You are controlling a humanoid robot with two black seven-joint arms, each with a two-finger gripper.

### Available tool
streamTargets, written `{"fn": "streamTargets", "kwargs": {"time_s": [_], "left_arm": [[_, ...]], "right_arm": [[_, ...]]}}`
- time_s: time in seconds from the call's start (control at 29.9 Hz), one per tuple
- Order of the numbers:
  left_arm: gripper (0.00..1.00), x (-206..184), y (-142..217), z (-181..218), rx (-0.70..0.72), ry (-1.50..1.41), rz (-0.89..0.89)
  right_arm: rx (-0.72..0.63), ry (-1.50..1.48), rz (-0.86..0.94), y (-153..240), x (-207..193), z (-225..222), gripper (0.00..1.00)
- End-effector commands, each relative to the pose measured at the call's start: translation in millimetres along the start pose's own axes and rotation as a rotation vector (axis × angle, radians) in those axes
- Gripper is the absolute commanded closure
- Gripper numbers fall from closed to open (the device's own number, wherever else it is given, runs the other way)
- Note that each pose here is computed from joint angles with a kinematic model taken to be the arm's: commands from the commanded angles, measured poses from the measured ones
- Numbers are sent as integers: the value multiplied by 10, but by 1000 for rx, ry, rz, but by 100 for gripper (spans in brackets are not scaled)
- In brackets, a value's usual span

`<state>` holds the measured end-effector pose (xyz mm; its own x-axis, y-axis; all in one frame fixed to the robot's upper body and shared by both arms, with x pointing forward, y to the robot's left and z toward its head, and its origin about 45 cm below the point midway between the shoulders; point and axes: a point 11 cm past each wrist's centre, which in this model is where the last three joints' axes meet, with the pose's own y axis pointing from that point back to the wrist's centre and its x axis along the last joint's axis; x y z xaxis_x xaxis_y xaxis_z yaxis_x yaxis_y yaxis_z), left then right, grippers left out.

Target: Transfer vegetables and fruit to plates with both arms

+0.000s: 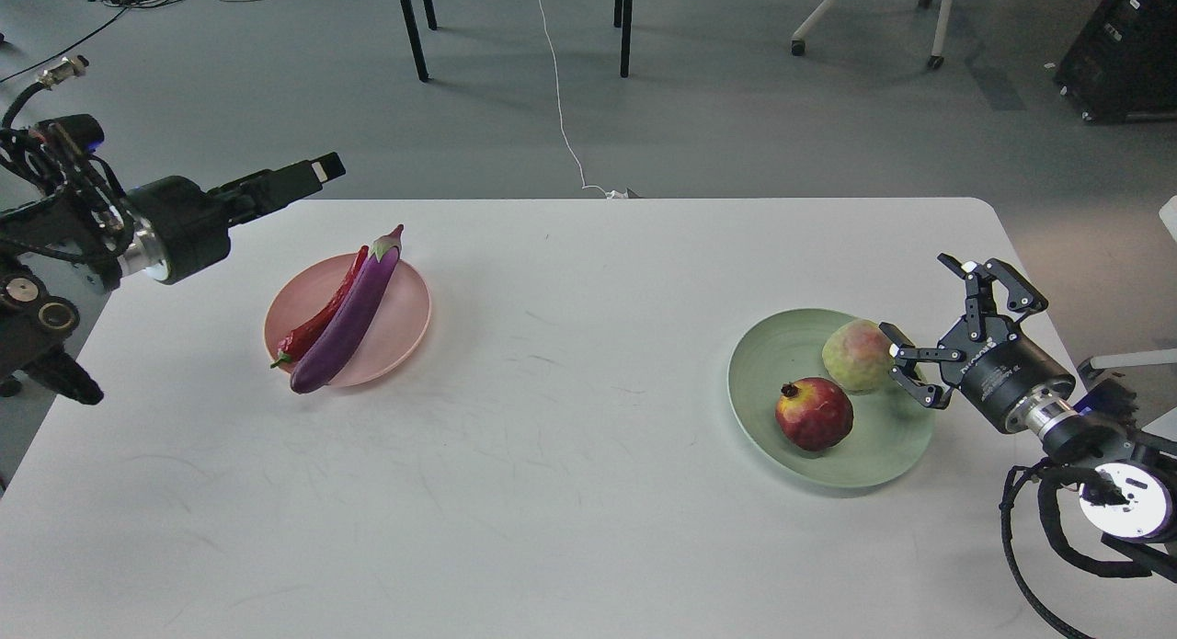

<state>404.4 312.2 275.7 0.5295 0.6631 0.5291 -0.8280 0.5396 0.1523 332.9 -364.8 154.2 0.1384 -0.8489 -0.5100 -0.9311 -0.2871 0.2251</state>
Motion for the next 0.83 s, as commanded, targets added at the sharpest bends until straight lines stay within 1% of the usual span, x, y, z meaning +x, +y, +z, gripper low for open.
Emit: {"fn": "streamTargets", "kwargs": {"time_s": [0.0, 0.07, 0.2, 0.3, 0.37, 0.5, 0.63, 0.7, 0.8], "left_arm": [[2, -193, -247, 106, -89, 354, 112], [2, -255, -308, 127, -125, 464, 149], [2, -340, -115, -163, -144, 645, 259], [2, -565, -46, -322, -170, 788, 269], [2, -643, 34, -431, -185, 859, 280], [2, -714, 98, -493, -221, 942, 306], [2, -758, 179, -581, -208, 968, 330], [2, -699, 216, -576, -227, 981, 359], [2, -724, 277, -553, -228, 1015, 354]], "right_arm": [[5, 1, -12, -31, -40, -22, 2], [8, 11, -28, -66, -86, -71, 2], [31, 13, -47, -116, -124, -172, 1], [32, 7, -59, -123, -160, -172, 1], [41, 17, -58, -152, -166, -223, 1], [47, 31, -67, -205, -230, -276, 1], [64, 27, -70, -225, -248, -325, 1], [83, 22, -72, -234, -255, -381, 1], [108, 10, -83, -225, -288, -467, 1]]}}
